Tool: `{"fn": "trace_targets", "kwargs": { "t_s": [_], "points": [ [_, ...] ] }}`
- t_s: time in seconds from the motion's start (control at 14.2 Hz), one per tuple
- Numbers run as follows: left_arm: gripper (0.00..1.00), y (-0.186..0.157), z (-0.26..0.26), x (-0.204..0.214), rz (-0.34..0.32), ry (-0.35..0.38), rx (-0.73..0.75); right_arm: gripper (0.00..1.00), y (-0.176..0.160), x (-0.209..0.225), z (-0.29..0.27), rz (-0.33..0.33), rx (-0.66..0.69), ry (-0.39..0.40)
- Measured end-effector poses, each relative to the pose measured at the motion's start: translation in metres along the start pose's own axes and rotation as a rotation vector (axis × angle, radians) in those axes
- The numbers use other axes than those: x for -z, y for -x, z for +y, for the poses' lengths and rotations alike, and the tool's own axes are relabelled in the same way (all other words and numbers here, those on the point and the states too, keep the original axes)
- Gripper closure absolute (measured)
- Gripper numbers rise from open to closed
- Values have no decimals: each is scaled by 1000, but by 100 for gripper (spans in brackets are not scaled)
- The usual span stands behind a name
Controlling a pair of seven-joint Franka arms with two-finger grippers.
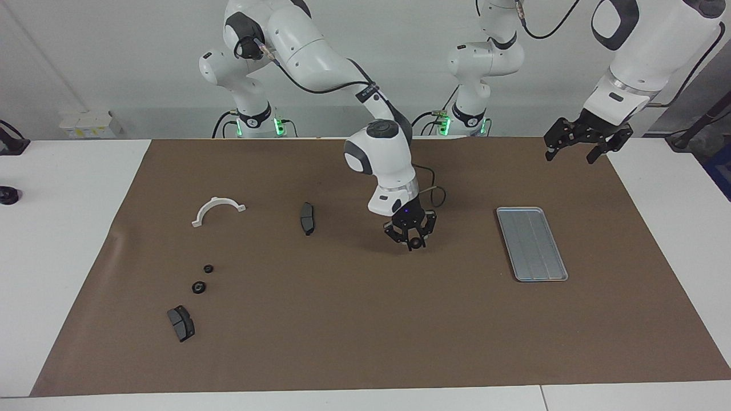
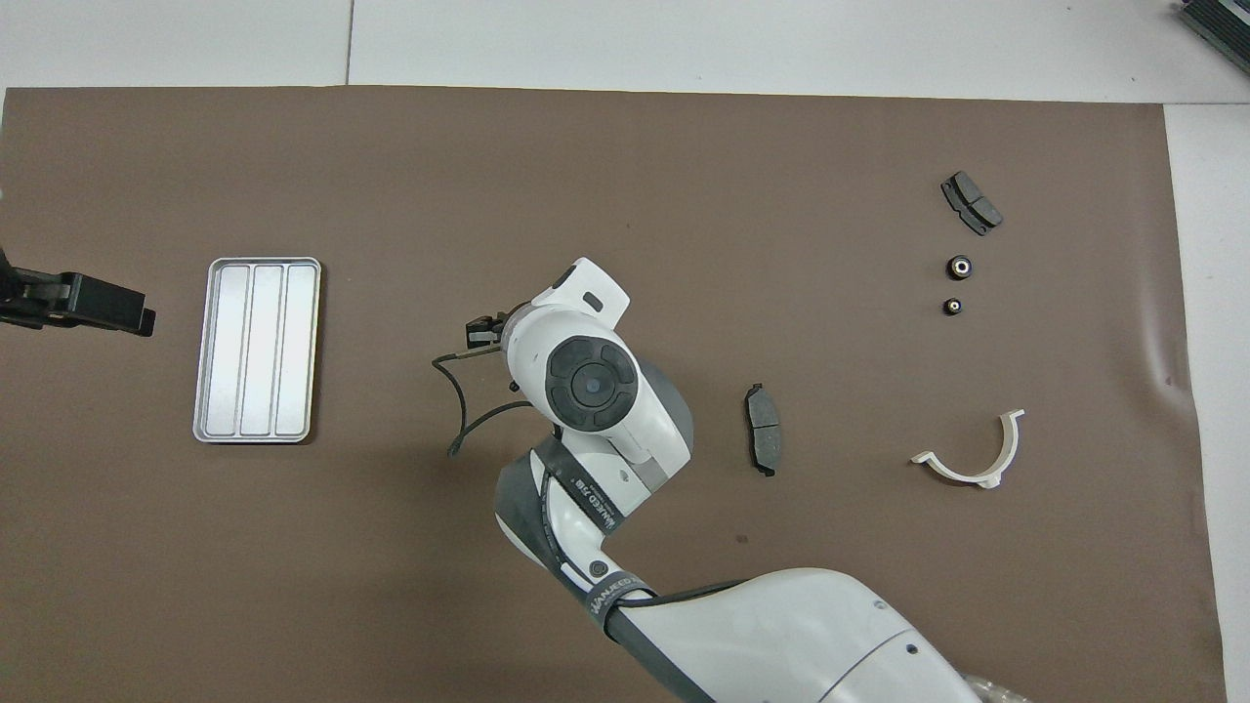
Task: Pick bearing gear from pile to tray
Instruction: 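Carry the bearing with the right gripper to the table center and release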
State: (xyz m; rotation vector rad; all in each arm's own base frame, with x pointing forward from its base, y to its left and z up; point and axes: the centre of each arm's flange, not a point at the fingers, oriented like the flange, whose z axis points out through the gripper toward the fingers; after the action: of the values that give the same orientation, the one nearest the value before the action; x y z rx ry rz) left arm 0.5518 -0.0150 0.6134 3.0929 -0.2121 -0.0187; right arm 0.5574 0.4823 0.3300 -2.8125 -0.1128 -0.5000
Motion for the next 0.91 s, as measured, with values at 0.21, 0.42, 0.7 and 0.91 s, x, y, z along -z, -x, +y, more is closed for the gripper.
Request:
{"fn": "trace_targets", "kwargs": {
  "t_s": [0.21,0.42,0.7,0.91],
  "points": [
    [0,0,0,0,0,0,0,44,8,0,-11,-4,-7,-5],
    [0,0,0,0,0,0,0,21,-8,2,10,10,-37,22],
    [0,0,0,0,0,0,0,21,-72,39,91,17,-130,101],
    [0,0,0,0,0,0,0,21,-121,81,186,25,-196,160]
  ]
}}
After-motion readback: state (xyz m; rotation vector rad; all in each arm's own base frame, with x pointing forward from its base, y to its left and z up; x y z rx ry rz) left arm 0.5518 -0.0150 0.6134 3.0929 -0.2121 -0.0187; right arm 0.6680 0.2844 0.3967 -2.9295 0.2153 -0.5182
